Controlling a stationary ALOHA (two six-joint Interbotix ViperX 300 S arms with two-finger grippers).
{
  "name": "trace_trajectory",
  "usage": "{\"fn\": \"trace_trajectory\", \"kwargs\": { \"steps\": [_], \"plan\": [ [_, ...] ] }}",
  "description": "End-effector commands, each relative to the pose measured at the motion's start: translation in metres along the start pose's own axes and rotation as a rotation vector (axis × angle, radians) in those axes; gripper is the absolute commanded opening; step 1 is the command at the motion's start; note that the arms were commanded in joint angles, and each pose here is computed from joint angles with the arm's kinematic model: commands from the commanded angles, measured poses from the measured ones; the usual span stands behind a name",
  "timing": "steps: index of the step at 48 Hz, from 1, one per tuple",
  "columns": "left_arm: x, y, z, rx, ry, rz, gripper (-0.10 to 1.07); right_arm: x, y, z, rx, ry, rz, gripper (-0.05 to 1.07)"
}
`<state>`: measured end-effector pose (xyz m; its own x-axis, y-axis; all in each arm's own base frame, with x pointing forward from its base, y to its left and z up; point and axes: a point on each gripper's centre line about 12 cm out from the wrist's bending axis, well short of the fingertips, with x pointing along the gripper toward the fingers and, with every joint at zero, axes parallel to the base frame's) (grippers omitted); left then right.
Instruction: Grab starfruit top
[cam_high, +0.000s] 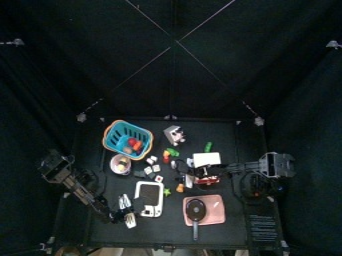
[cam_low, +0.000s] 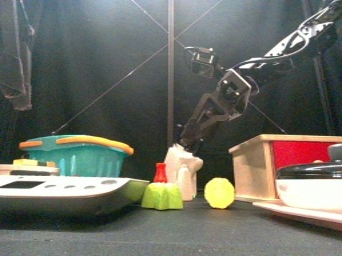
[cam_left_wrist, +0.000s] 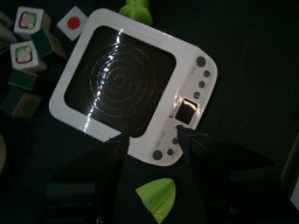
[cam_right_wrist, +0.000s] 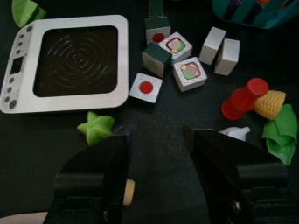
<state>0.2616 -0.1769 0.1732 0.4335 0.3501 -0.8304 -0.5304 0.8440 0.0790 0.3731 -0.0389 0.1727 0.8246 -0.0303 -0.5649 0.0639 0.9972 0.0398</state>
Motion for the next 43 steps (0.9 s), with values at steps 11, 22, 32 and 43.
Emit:
{"fn": "trace_trajectory", "kwargs": {
  "steps": [11, 22, 32, 43],
  "plan": [
    [-0.010, -0.031, -0.022, -0.145, 0.170, 0.143, 0.85, -0.004, -0.001, 0.022, -0.011, -0.060, -0.002, 0.83],
    [-0.007, -0.031, -0.050, -0.142, 0.276, 0.201, 0.85, 0.001, -0.003, 0.018, -0.013, -0.045, -0.004, 0.83],
    [-0.003, -0.035, -0.066, -0.119, 0.292, 0.141, 0.84, 0.003, 0.000, 0.019, -0.008, -0.045, 0.002, 0.83],
    [0.015, -0.015, -0.082, -0.081, 0.299, 0.185, 0.84, 0.004, 0.001, 0.018, -0.001, -0.040, 0.003, 0.83]
  ]
}}
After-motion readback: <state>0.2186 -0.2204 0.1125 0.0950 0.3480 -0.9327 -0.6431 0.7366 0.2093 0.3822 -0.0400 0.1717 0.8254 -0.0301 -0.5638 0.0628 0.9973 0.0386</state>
